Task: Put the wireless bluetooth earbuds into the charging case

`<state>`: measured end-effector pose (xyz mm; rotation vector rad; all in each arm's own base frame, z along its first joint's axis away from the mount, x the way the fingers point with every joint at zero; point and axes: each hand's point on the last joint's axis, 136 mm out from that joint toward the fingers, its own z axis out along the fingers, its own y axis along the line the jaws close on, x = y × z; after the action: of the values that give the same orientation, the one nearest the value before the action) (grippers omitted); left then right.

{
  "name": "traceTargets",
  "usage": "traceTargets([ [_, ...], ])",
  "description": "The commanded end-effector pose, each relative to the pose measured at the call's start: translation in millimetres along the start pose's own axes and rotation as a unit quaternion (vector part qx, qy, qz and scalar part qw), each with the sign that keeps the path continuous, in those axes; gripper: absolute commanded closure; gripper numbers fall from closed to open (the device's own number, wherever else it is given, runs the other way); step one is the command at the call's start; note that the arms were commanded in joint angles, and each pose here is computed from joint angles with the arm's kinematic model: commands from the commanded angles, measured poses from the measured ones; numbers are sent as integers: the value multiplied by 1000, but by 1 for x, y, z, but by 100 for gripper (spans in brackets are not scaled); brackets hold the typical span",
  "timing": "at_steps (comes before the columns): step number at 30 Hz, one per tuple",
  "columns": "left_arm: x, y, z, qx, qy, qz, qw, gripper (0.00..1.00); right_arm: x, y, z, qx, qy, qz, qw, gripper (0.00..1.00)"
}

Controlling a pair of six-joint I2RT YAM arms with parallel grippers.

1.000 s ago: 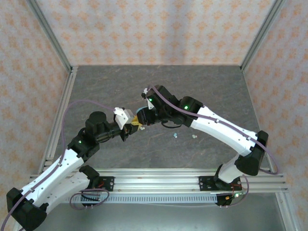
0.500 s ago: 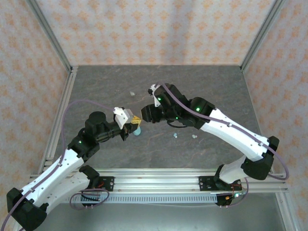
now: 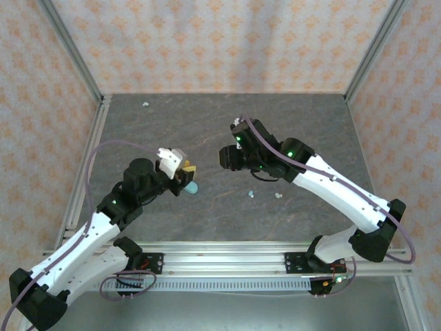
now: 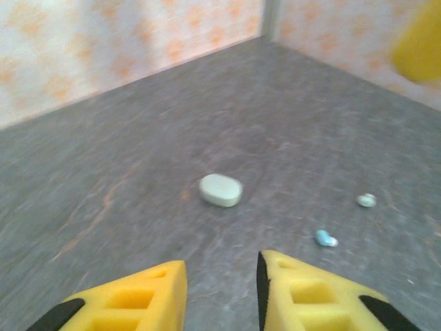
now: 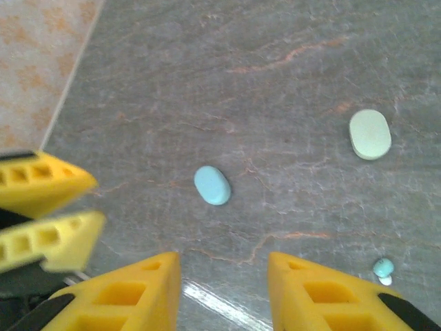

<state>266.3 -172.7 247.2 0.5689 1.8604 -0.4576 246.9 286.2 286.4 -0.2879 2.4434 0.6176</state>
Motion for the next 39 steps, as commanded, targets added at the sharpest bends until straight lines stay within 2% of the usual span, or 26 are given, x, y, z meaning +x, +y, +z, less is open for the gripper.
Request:
traceTargets([
  [1,1,54,-6,-129,35,-74,988,62,1,-8,0,2,-7,16,1000,62],
  [4,12,89,-6,-189,70,-145,969,52,6,-14,9,4,-1,21,1000,62],
  [6,19,110,-5,-219,93,-191,952,49,9,-19,16,5,2,26,1000,61],
  [11,35,151,17,-259,153,-281,911,48,15,-29,38,10,17,33,999,61],
  [14,34,179,36,-289,176,-302,891,47,21,-32,55,18,35,25,999,61],
  [16,29,210,47,-332,179,-316,871,46,24,-31,67,20,49,19,998,61],
  [20,32,276,91,-388,220,-370,815,49,27,-30,89,14,69,19,997,60],
  [21,42,290,108,-393,241,-381,802,51,26,-31,93,11,72,23,997,60],
  [24,55,330,149,-393,267,-409,779,57,23,-37,102,11,74,28,997,60],
  [26,61,356,168,-404,253,-425,769,57,20,-47,106,22,71,35,997,60],
  [31,76,422,192,-414,146,-503,745,57,11,-71,112,40,59,62,996,60],
  [34,75,454,201,-413,80,-517,746,58,8,-82,113,53,48,75,995,60],
  [37,71,475,203,-416,48,-506,754,58,7,-89,117,59,42,84,994,61],
  [39,75,486,202,-421,35,-505,753,58,4,-93,118,69,38,85,993,61],
])
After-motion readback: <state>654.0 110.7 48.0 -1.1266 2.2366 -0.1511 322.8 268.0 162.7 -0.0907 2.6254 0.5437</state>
